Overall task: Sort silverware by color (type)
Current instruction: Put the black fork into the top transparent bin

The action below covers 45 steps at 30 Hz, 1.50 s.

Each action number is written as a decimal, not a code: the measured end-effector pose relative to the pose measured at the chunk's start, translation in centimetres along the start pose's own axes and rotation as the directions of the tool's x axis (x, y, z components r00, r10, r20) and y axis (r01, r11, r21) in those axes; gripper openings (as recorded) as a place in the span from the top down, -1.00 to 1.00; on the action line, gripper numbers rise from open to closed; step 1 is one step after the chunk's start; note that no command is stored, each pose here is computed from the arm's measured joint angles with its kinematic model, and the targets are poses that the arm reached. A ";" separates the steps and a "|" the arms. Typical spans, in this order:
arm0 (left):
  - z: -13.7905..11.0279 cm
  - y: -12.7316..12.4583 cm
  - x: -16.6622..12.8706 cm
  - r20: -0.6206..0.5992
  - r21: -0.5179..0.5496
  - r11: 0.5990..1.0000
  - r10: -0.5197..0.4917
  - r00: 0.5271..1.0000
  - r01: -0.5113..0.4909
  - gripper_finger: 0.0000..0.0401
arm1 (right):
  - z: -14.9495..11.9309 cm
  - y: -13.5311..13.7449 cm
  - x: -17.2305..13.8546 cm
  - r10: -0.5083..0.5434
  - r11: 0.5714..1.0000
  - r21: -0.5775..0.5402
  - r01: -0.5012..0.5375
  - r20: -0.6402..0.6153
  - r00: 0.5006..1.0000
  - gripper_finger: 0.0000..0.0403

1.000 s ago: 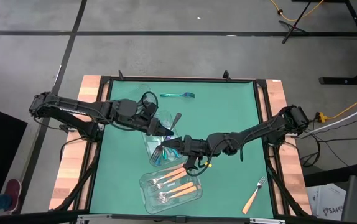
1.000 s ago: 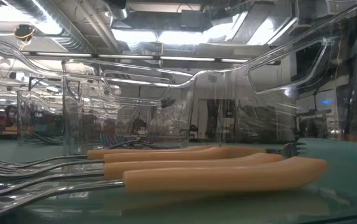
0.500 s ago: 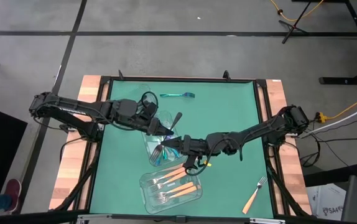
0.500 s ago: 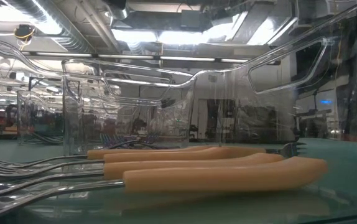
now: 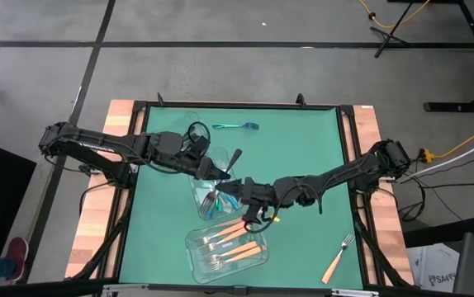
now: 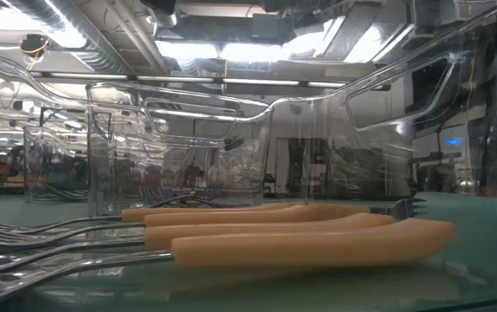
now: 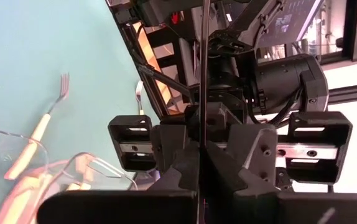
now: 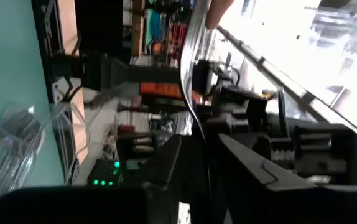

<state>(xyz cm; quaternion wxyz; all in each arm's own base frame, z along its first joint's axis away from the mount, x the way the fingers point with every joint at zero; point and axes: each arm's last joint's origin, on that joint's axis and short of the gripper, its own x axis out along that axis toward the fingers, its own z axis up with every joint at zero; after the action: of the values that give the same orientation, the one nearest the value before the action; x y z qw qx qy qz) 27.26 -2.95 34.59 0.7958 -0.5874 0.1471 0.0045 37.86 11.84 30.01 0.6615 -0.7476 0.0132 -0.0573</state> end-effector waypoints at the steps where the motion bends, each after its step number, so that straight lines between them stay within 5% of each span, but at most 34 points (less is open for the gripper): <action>1: 0.0 0.0 0.0 0.002 0.009 1.000 0.004 1.000 -0.004 0.99 | 0.0 0.0 0.0 0.003 1.000 0.002 -0.003 -0.014 1.000 0.50; 13: 2.7 1.3 -0.4 0.040 0.058 0.997 0.055 0.998 -0.057 0.98 | -0.5 0.5 -0.1 0.072 0.973 0.229 -0.023 -0.208 0.975 0.45; 25: 6.2 5.2 -2.0 0.017 0.143 0.943 0.302 0.953 -0.302 0.98 | -0.4 2.5 -0.4 0.248 0.921 0.351 -0.168 -0.195 0.949 0.45; 32: 7.7 8.1 -4.1 0.001 0.264 0.818 0.530 0.848 -0.511 0.98 | -0.5 3.4 -0.7 0.322 0.889 0.404 -0.214 -0.219 0.921 0.45; 45: 10.5 11.4 -7.3 0.150 0.490 0.452 0.799 0.582 -0.746 0.98 | -1.4 3.9 -1.9 0.406 0.872 0.443 -0.209 -0.414 0.815 0.45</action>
<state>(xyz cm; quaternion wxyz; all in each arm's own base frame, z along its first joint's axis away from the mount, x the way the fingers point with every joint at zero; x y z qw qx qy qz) 20.57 11.64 28.46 0.8205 -0.2254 0.4334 0.2969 36.01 10.12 26.19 0.7669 -0.5536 0.2938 -0.1382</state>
